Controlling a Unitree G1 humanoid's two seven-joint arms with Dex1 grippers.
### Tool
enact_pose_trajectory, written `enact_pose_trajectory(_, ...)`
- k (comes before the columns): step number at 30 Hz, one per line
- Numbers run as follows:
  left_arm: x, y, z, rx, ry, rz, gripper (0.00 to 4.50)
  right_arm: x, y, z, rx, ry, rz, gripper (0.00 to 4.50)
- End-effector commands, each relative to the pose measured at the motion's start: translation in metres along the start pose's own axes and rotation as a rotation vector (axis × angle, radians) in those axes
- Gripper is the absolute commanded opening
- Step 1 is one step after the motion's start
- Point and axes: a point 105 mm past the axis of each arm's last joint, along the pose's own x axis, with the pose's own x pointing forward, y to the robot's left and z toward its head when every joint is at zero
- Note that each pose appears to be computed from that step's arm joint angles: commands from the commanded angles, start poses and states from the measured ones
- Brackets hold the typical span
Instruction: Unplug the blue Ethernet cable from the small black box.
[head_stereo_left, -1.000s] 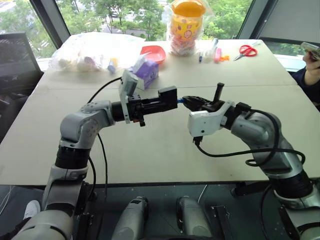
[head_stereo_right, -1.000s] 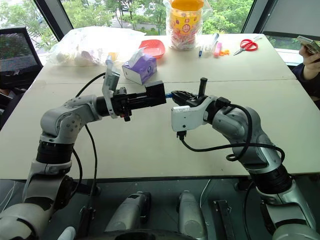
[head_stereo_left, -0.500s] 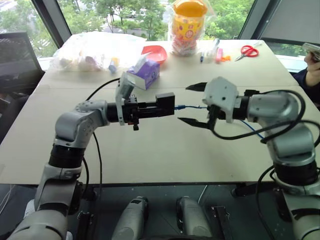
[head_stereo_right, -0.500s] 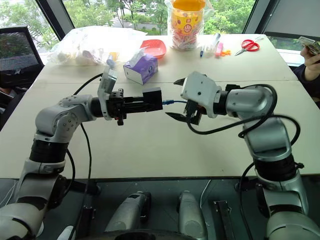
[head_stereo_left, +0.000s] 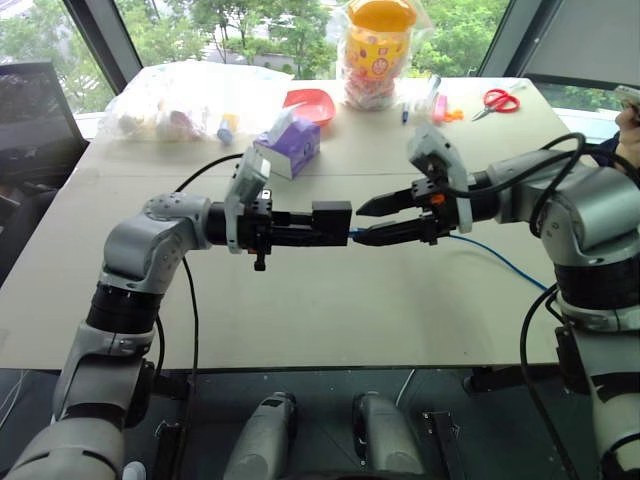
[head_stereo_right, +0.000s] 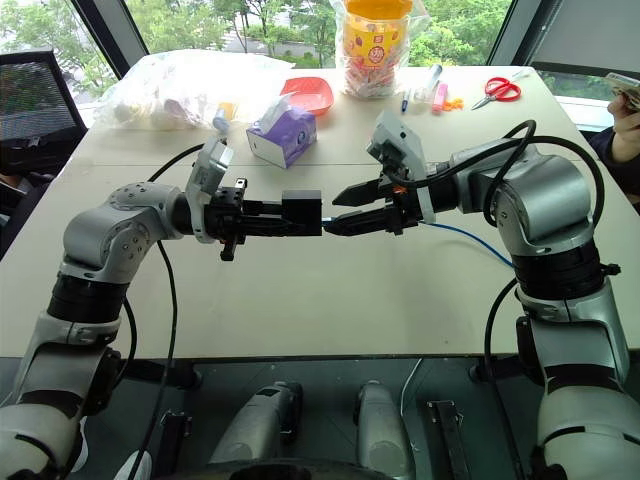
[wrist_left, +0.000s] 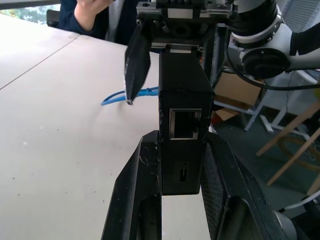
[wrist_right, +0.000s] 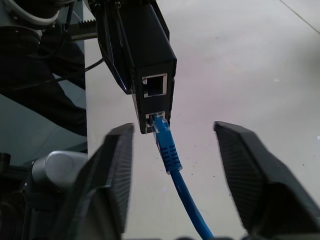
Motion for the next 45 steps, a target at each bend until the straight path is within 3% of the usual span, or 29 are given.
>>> enact_pose_trajectory(1, -0.001, -0.002, 0.008, 0.057, -0.003, -0.003, 0.46, -0.004, 0.003, 0.012, -0.057, 0.0, 0.012, 2.16)
enact_pose_trajectory(9, 0.0, -0.004, 0.006, 0.071, 0.003, -0.008, 0.46, -0.002, 0.005, 0.009, -0.061, 0.033, 0.038, 2.16)
enact_pose_trajectory(12, 0.0, -0.004, 0.004, 0.072, 0.005, -0.009, 0.46, -0.002, 0.005, 0.01, -0.062, 0.036, 0.039, 1.31)
enact_pose_trajectory(14, 0.001, -0.004, 0.004, 0.074, 0.006, -0.009, 0.46, -0.001, 0.004, 0.01, -0.059, 0.035, 0.041, 0.34)
enact_pose_trajectory(15, 0.001, -0.004, 0.003, 0.075, 0.007, -0.009, 0.46, 0.0, 0.004, 0.011, -0.058, 0.036, 0.044, 0.1)
enact_pose_trajectory(30, -0.001, -0.006, 0.002, 0.073, 0.012, 0.0, 0.46, 0.008, 0.009, 0.008, -0.062, 0.047, 0.077, 0.1)
enact_pose_trajectory(45, -0.022, -0.006, -0.004, 0.07, 0.071, 0.039, 0.46, -0.016, -0.015, -0.014, -0.015, 0.084, -0.013, 0.1)
